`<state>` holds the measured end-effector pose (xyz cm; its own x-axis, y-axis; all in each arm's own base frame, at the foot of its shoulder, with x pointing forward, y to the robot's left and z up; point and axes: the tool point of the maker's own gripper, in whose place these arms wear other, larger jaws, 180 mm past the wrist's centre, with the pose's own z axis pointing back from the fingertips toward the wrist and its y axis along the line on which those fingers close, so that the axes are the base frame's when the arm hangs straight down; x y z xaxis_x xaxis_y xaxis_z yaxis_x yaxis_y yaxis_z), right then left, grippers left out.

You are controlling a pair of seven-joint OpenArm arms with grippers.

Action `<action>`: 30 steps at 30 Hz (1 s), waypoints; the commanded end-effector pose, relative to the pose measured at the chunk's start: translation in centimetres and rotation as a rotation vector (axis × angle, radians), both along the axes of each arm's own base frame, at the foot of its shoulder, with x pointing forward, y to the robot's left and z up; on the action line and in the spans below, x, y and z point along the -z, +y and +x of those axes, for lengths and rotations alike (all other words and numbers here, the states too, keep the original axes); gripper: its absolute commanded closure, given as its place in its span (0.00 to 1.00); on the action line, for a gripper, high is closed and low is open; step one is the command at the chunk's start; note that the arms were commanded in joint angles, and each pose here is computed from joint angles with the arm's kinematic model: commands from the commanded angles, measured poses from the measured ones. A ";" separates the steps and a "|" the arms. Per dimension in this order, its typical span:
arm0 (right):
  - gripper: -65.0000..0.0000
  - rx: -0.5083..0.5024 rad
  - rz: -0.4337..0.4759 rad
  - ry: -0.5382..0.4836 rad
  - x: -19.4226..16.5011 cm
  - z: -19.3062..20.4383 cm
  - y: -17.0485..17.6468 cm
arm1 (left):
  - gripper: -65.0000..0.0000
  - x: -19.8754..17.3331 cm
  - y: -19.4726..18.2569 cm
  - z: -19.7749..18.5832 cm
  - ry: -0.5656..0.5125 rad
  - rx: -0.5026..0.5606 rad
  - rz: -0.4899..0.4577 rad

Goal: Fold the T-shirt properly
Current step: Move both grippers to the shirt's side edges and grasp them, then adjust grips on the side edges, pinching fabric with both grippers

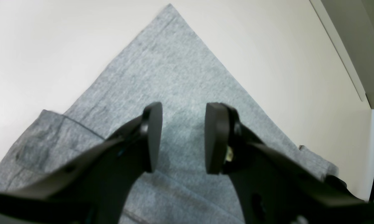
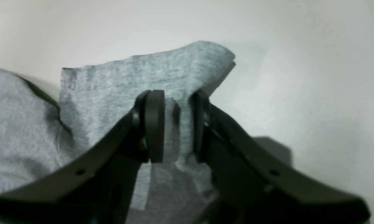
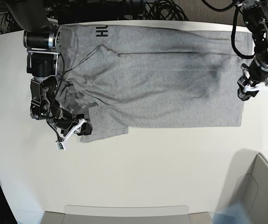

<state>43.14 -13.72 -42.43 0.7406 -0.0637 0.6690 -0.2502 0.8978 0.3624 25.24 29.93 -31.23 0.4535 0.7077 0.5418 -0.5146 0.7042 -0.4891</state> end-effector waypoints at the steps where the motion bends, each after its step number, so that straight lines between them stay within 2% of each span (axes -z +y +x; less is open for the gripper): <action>1: 0.76 -0.028 -0.057 0.050 0.5 -0.4 -0.7 | 0.63 -0.6 0.2 0.4 -0.014 0.002 0.000; 4: 0.76 -0.028 -0.058 0.050 0.5 -0.4 -0.7 | 0.63 -0.4 0.5 1.8 -0.029 0.003 -0.027; 8: 0.76 -0.028 -0.061 0.052 0.5 -0.5 -0.9 | 0.58 0.1 0.2 5.2 -0.071 0.114 -0.030; 15: 0.76 -0.026 -0.064 0.052 0.5 -0.5 -1.0 | 0.56 1.3 2.0 11.2 0.007 0.168 -0.025; 18: 0.76 -0.027 -0.065 0.054 0.6 -0.5 -1.0 | 0.56 2.2 3.0 12.5 0.050 0.180 0.030; 24: 0.76 -0.019 -0.081 0.056 0.7 -0.7 -2.1 | 0.56 5.7 5.0 12.5 0.160 0.225 0.206; 30: 0.76 -0.014 -0.091 0.056 0.6 -0.7 -2.7 | 0.56 6.9 7.4 12.1 0.168 0.159 0.241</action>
